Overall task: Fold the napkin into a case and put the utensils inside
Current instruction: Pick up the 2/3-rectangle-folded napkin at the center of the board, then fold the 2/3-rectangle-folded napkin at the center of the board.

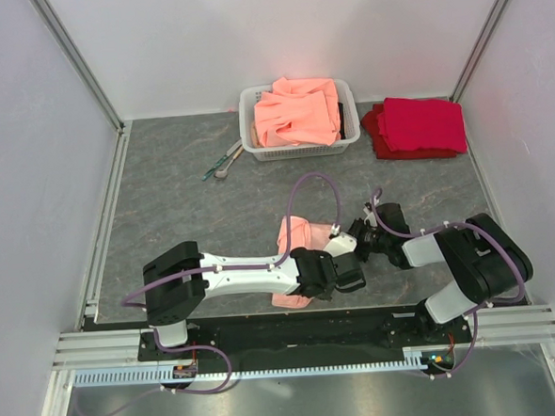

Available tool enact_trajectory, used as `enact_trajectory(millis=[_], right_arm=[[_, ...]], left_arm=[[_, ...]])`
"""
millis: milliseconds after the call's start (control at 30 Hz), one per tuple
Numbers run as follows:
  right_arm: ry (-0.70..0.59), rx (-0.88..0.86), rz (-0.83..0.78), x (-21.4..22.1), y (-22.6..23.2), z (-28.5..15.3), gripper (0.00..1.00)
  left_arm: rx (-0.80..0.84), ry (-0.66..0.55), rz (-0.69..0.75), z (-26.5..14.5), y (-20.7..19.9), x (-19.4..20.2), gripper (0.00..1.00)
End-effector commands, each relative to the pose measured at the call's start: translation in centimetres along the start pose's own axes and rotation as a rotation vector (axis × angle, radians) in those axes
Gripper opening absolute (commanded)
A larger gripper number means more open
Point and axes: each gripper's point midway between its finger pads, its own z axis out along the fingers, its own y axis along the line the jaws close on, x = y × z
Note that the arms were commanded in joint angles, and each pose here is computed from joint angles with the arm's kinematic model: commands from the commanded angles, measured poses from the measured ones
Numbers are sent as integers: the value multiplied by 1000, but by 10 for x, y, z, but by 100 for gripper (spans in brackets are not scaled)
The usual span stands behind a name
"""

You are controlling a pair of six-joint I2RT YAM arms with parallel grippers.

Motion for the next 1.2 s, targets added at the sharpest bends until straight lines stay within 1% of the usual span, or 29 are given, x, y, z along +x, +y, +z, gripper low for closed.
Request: enact_trajectory(millis=[0,33,67,133,167,200,233,267,300,333,400,433,533,633,700,767,933,1067,1167], right_arm=[[-4,37,-38,2,-15,2,12],[-4,32,-46,1,-13,2,10],[-6,31,-56,0,-12,2,4],[-7,43,-92,-3,-11,2,0],[-8,52,-114,-5,-12,2,0],[0,67,-125,-8,-11,3,0],[2,72,-161,-10,-11,3,0],[-8,71,-184,-14,-7,3,0],[-1,95,-187,-13,-10,2,0],[-6,107,-217,-17,-11,1,0],[-2,125,-240,-21,-8,0,0],[3,127,-264,-21,-7,-1,0],[2,144,-287,-26,-4,-3,0],[6,151,-311,-28,-1,-5,0],[1,157,-316,-30,2,-6,0],[0,158,-322,-30,7,-6,0],[-9,154,-360,-30,29,-3,0],[-26,189,-376,-27,44,-2,0],[-44,209,-366,-28,53,-1,0]], left_arm=[[131,-38,-9,-18,-22,-21,38],[158,-42,-18,-21,-24,-25,41],[227,-60,-39,-35,-30,-32,47],[308,-81,-89,-47,-29,-44,48],[382,-94,-130,-58,-30,-50,47],[407,-101,-162,-61,-25,-56,45],[410,-80,-228,-54,-7,-59,39],[436,-122,-274,-58,1,-73,35],[432,-128,-315,-53,12,-77,32],[441,-103,-388,-41,32,-80,24],[445,-122,-443,-28,48,-90,17],[400,-131,-470,-17,66,-95,13],[330,-121,-498,8,91,-102,10],[271,-109,-512,32,106,-102,9],[243,-88,-516,45,110,-97,8],[252,-38,-521,70,103,-87,8],[304,6,-543,87,89,-79,7],[307,8,-546,86,88,-79,7],[339,35,-557,87,81,-77,7]])
